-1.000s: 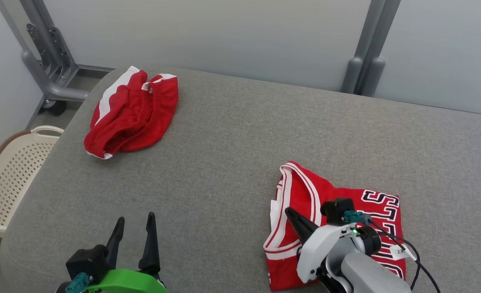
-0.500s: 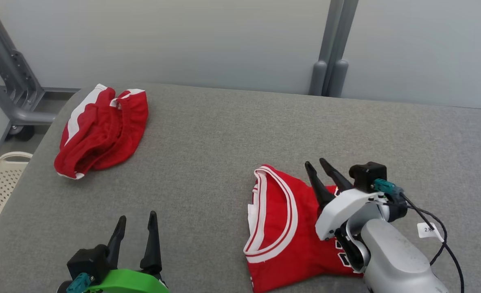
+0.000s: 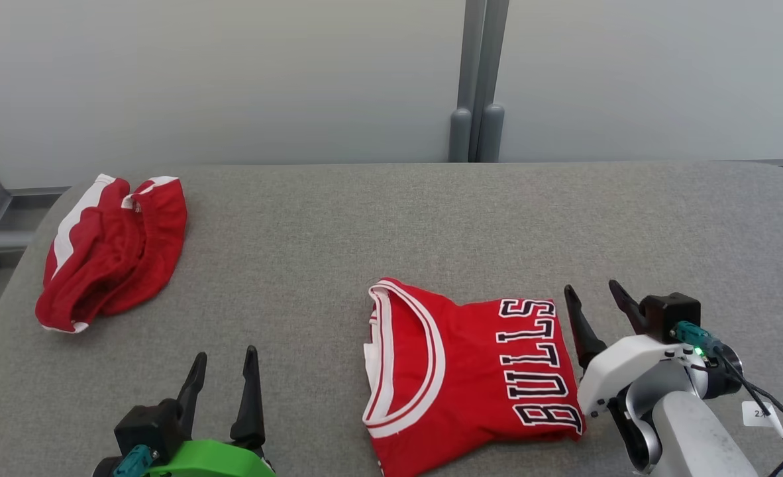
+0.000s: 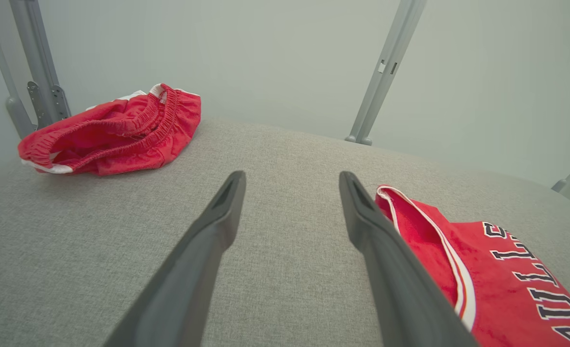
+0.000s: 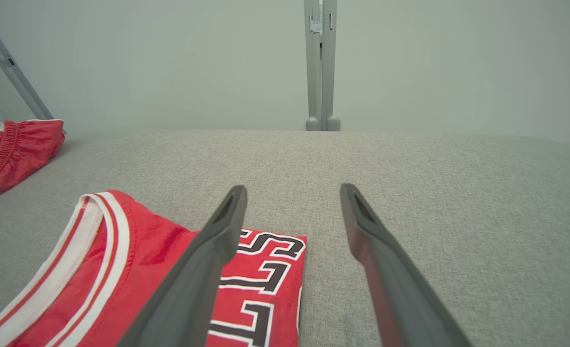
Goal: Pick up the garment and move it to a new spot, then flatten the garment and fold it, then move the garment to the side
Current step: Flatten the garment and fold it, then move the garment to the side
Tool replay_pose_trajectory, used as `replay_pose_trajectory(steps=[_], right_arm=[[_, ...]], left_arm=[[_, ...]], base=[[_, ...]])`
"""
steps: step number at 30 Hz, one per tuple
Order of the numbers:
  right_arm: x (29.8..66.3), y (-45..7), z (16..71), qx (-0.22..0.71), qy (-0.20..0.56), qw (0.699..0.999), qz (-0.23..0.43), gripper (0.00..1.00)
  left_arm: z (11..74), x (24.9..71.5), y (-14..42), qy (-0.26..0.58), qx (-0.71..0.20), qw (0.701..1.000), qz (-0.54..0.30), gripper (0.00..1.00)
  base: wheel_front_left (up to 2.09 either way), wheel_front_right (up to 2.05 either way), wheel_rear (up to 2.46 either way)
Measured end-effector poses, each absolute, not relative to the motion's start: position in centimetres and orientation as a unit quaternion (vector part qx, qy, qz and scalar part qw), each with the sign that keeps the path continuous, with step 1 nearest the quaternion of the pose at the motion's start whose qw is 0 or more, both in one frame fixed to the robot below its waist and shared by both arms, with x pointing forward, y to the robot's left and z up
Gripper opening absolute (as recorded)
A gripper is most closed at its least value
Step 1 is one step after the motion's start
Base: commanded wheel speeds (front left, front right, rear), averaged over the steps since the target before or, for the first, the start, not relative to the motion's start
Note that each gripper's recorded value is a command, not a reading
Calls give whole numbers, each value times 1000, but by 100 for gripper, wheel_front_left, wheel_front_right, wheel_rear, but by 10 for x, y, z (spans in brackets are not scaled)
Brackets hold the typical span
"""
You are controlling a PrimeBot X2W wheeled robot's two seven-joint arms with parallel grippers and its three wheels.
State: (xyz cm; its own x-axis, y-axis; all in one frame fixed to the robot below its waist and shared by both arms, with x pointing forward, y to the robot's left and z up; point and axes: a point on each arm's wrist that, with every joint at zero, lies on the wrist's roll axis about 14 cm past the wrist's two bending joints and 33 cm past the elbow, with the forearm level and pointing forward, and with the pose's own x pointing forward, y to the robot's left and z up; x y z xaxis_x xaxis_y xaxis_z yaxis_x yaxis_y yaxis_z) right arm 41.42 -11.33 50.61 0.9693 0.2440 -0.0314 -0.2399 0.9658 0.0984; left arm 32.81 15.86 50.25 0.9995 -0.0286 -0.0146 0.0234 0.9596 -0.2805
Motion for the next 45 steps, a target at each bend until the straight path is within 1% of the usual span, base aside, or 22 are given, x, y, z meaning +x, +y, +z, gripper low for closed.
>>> replay_pose_trajectory(steps=[3,9,19,24,35,36,37,38,39,40,45], right_arm=[[407,-123,499,32,46,992,111,100],[395,-126,476,30,121,986,112,100],[388,-120,436,56,244,958,139,100],[392,-114,419,61,283,946,148,100],[400,-98,395,77,342,922,163,100],[401,-96,394,79,344,921,164,76],[402,-95,394,79,345,921,166,46],[403,-93,394,80,345,920,168,35],[404,-91,395,81,344,920,170,21],[404,-90,395,83,345,919,171,0],[410,-97,403,76,326,927,170,0]], left_arm=[[503,328,156,9,-141,990,-17,100],[502,326,158,10,-141,990,-16,100],[497,319,172,16,-143,990,6,100],[493,315,180,21,-142,989,21,100],[486,308,197,29,-140,989,49,100],[486,308,198,30,-139,988,51,100],[486,308,199,31,-139,988,52,100],[485,308,200,30,-138,988,53,100],[485,308,200,31,-138,989,54,100],[485,309,200,31,-138,989,53,100],[488,314,195,28,-136,989,43,100]], base=[[0,0,0],[0,0,0],[0,0,0],[0,0,0],[0,0,0],[0,0,0],[0,0,0],[0,0,0],[0,0,0],[0,0,0],[0,0,0]])
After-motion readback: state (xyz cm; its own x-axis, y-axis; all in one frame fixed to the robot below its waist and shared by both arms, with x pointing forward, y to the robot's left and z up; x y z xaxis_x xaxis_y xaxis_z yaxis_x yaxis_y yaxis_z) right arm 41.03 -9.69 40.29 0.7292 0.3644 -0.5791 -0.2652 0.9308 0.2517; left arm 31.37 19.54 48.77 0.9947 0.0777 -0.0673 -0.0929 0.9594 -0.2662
